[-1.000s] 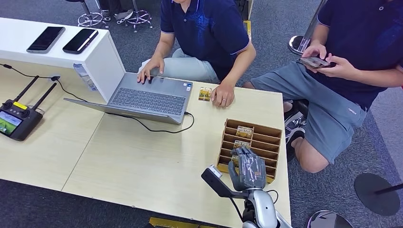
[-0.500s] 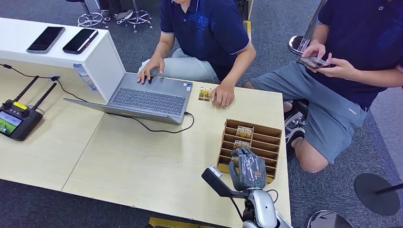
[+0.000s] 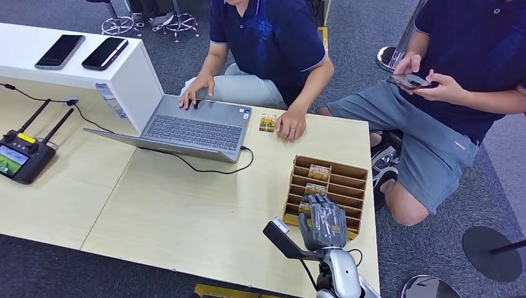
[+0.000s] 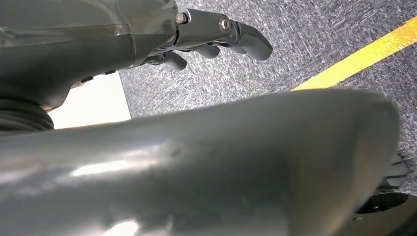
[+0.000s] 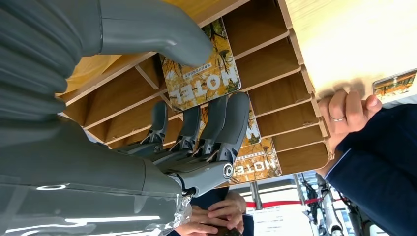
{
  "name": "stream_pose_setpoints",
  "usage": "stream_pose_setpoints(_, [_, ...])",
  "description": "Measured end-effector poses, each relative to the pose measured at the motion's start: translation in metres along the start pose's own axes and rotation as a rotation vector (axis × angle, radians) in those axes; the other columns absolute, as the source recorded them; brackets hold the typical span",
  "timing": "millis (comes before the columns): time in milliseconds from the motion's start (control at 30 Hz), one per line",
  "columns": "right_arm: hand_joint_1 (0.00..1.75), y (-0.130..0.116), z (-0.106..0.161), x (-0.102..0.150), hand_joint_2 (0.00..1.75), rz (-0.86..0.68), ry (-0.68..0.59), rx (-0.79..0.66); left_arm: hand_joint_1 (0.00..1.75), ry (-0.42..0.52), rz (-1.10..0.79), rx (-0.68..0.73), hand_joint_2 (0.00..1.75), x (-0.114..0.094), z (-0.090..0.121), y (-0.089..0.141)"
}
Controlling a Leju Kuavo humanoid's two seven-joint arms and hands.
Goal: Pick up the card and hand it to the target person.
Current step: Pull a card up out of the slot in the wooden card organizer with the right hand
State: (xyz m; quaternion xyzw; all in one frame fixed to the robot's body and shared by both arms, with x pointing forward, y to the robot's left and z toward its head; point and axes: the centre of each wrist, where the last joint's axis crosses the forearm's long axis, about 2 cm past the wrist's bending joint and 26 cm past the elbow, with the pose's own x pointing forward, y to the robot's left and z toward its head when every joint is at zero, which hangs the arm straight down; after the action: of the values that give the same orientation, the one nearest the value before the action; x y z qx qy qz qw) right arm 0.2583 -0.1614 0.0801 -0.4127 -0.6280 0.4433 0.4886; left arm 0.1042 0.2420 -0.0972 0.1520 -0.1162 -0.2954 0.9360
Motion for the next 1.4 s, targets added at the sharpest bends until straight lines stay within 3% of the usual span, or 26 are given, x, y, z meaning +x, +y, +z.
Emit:
stream_pose_setpoints(233, [1.02, -0.003, -0.002, -0.002, 1.75, 0.015, -0.002, -0.020, 0.00, -0.002, 0.001, -0.002, 0.00, 0.001, 0.000, -0.001])
stream_pose_setpoints(733, [0.95, -0.005, -0.002, -0.004, 1.75, 0.026, 0.008, -0.026, 0.00, -0.001, 0.002, -0.004, 0.00, 0.000, 0.001, -0.002])
stream_pose_setpoints(933, [1.02, -0.010, -0.005, -0.008, 1.75, 0.117, -0.009, -0.057, 0.00, -0.002, 0.002, -0.007, 0.00, 0.000, 0.001, -0.003])
stream_pose_setpoints(1400, [0.90, -0.006, -0.007, -0.014, 1.75, 0.281, -0.047, -0.041, 0.00, -0.001, 0.006, -0.008, 0.00, 0.000, 0.001, -0.003])
